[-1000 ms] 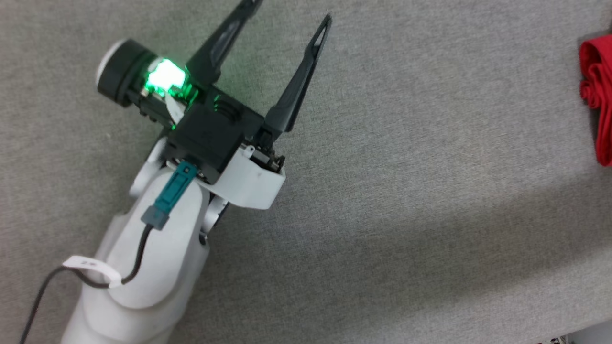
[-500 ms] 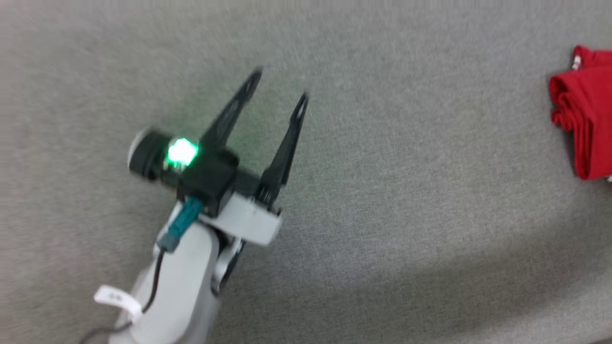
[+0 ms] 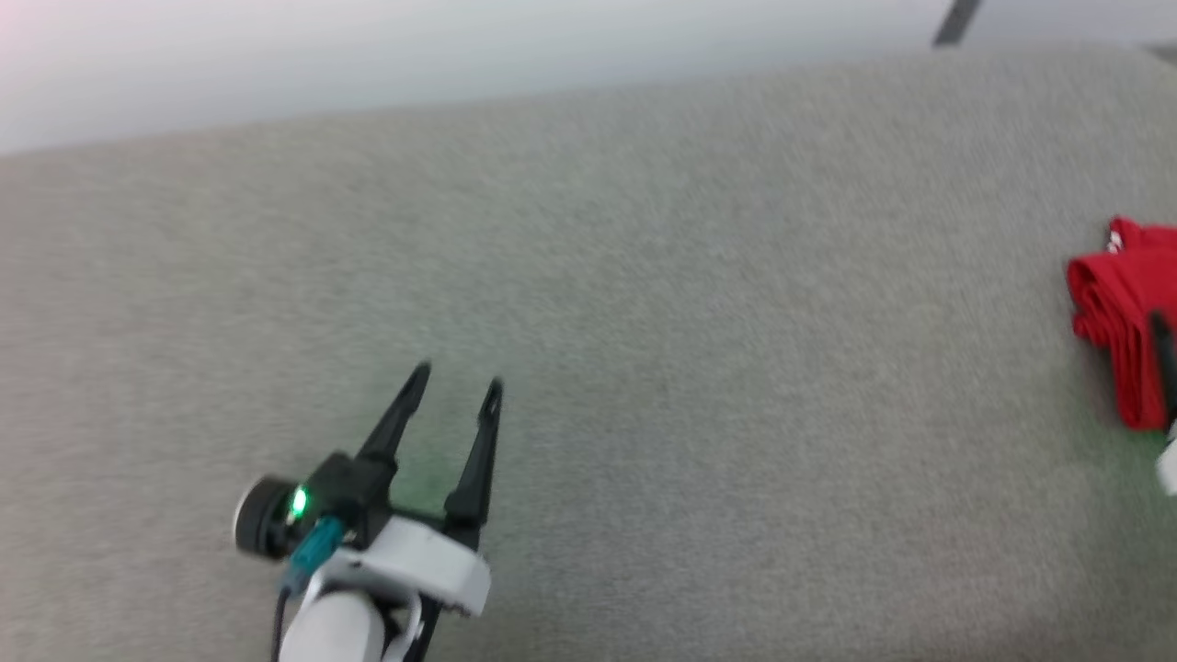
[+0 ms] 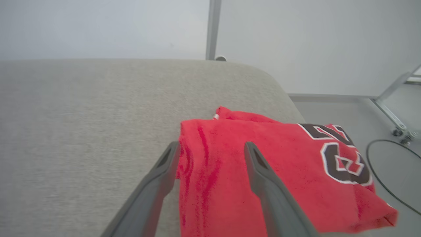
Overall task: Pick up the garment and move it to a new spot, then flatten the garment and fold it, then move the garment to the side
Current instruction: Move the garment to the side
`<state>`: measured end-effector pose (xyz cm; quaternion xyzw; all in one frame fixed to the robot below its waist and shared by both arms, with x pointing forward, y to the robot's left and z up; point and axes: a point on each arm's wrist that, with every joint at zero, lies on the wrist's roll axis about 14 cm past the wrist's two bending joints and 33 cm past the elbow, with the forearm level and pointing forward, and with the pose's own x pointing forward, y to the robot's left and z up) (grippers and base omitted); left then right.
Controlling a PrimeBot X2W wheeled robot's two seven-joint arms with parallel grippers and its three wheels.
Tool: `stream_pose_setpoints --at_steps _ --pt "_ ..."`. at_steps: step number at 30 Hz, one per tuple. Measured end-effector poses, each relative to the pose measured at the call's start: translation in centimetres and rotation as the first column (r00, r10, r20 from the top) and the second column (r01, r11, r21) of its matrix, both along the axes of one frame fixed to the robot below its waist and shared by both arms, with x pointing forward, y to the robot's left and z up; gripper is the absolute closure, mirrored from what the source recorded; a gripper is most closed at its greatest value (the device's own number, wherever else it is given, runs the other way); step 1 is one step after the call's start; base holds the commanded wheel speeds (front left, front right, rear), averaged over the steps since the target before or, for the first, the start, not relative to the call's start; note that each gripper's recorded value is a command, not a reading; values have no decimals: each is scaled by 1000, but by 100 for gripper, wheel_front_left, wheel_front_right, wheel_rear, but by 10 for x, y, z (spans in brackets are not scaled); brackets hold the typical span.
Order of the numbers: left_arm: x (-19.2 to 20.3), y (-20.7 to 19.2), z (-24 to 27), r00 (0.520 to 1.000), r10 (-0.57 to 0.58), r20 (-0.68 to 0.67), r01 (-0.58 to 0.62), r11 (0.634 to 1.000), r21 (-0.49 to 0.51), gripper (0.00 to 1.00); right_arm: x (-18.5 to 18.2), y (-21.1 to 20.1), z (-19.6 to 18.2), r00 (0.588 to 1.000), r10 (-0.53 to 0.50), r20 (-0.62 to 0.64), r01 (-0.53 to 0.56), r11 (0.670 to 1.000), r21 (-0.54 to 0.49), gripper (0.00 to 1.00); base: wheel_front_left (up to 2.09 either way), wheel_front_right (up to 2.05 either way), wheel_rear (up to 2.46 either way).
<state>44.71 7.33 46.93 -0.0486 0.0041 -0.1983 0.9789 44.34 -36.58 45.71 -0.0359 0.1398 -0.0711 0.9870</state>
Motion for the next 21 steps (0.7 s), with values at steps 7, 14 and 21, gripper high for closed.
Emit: stream_pose_setpoints --at_steps 7,14,21 --pt "-34 51 6 990 144 -9 -144 989 16 0 5 84 9 982 162 100 -172 980 99 0 0 0 0" --pt "-67 95 18 966 258 20 -258 966 30 0 -6 143 29 943 277 184 -303 944 132 0 0 0 0" --pt "-87 117 35 941 334 64 -334 943 -8 0 -19 157 66 904 300 305 -344 933 103 0 0 0 0"
